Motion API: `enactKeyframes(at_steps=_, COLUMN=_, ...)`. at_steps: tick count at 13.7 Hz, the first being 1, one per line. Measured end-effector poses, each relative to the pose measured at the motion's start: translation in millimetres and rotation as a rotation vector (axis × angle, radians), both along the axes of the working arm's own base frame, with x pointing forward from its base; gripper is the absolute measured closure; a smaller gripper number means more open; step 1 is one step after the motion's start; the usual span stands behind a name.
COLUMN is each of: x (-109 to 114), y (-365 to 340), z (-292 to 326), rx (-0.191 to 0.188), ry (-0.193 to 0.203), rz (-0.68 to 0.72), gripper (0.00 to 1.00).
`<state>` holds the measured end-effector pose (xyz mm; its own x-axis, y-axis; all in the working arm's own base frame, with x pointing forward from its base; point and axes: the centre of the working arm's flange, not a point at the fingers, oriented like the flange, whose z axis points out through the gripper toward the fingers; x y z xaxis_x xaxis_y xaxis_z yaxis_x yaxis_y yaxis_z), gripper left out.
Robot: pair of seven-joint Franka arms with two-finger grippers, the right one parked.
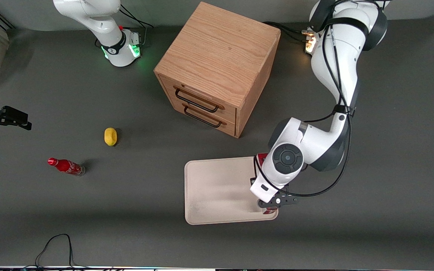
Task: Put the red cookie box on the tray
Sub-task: 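Carry the cookie box over the cream tray and lower it, then open the left gripper to release the box onto the tray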
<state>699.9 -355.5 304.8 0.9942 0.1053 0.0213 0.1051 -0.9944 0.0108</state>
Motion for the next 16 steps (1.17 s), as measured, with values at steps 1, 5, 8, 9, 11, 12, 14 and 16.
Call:
enactKeyframes(at_steps=1, x=1, y=1, z=-6, rx=0.005, ry=-0.001, rz=-0.005, gripper=0.97)
enactKeyframes(at_steps=5, x=2, y=1, z=-29, rx=0.012, ry=-0.003, rz=-0.017, gripper=0.97)
enactKeyframes(at_steps=8, x=-2, y=0, z=-48, rx=0.018, ry=0.003, rz=-0.026, gripper=0.97)
enactKeyframes(at_steps=9, x=-3, y=0, z=-52, rx=0.023, ry=0.003, rz=-0.03, gripper=0.97)
enactKeyframes(at_steps=11, x=-4, y=0, z=-55, rx=0.028, ry=0.0, rz=-0.036, gripper=0.9)
enactKeyframes(at_steps=12, x=-4, y=0, z=-56, rx=0.029, ry=0.0, rz=-0.037, gripper=0.81)
enactKeyframes(at_steps=14, x=-5, y=-1, z=-57, rx=0.031, ry=0.001, rz=-0.039, gripper=0.58)
enactKeyframes(at_steps=16, x=-6, y=-3, z=-56, rx=0.032, ry=0.002, rz=-0.041, gripper=0.39)
